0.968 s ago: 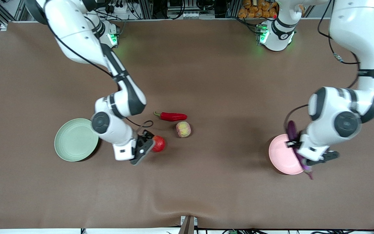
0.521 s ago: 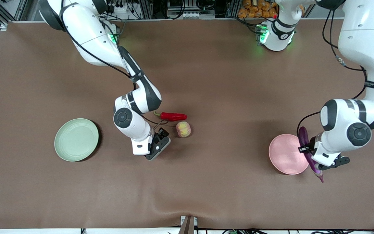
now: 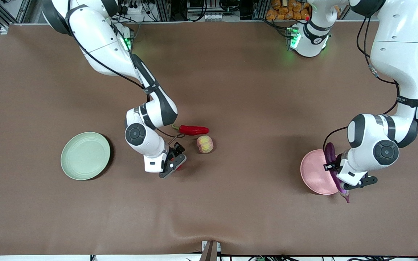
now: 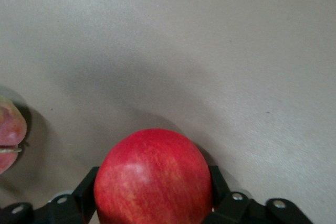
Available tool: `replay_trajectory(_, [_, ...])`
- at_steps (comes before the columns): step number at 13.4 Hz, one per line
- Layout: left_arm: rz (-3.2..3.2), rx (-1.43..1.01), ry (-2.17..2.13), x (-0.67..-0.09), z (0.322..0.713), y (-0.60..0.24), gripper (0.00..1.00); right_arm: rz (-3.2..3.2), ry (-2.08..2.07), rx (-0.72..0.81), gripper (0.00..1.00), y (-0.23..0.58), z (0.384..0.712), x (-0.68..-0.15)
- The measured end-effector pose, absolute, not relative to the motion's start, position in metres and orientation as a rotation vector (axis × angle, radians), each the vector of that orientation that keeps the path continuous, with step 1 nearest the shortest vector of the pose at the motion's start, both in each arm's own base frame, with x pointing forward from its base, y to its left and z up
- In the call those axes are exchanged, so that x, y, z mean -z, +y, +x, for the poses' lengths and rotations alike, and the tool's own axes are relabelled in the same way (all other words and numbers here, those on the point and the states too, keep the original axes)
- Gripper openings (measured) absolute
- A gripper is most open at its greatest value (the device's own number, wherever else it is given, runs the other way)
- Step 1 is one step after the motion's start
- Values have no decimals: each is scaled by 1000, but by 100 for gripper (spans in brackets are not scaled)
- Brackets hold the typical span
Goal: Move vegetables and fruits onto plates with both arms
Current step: 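Place the eggplant on the pink plate while the right gripper places the apple, then move the left gripper to the chili while the right gripper reaches the peach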
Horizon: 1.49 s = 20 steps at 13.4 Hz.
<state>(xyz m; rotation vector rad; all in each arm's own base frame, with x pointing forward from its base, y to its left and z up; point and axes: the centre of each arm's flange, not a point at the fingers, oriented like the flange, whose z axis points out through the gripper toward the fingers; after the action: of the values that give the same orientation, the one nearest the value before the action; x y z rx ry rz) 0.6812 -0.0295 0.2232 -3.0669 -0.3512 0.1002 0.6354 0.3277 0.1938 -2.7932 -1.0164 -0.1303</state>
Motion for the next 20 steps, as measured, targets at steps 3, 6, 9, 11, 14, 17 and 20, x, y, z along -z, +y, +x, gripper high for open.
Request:
replay_trajectory(3, [-3070, -96, -345, -224, 682, -35, 63, -2809, -950, -12, 85, 291, 640, -232])
replay_trajectory(6, [-3087, -19, -329, -250, 692, -45, 93, -2807, -865, -122, 85, 188, 637, -294])
replay_trajectory(9, [-3113, 91, -292, -303, 698, -66, 100, -2747, -923, -233, 85, 55, 625, -316])
replay_trajectory(11, [-3140, 99, -282, -328, 692, -94, 100, -2715, -968, -264, 85, -30, 619, -292])
replay_trajectory(14, [-3176, 58, -511, -335, 674, -179, 100, -2644, -1137, -252, 85, -76, 616, -247])
replay_trajectory(17, [-3163, 18, -638, -331, 639, -279, 100, -2582, -1247, -263, 92, -80, 615, -220])
replay_trajectory(20, [-3112, -18, -855, -326, 602, -354, 100, -2574, -1222, -281, 100, -73, 619, -229])
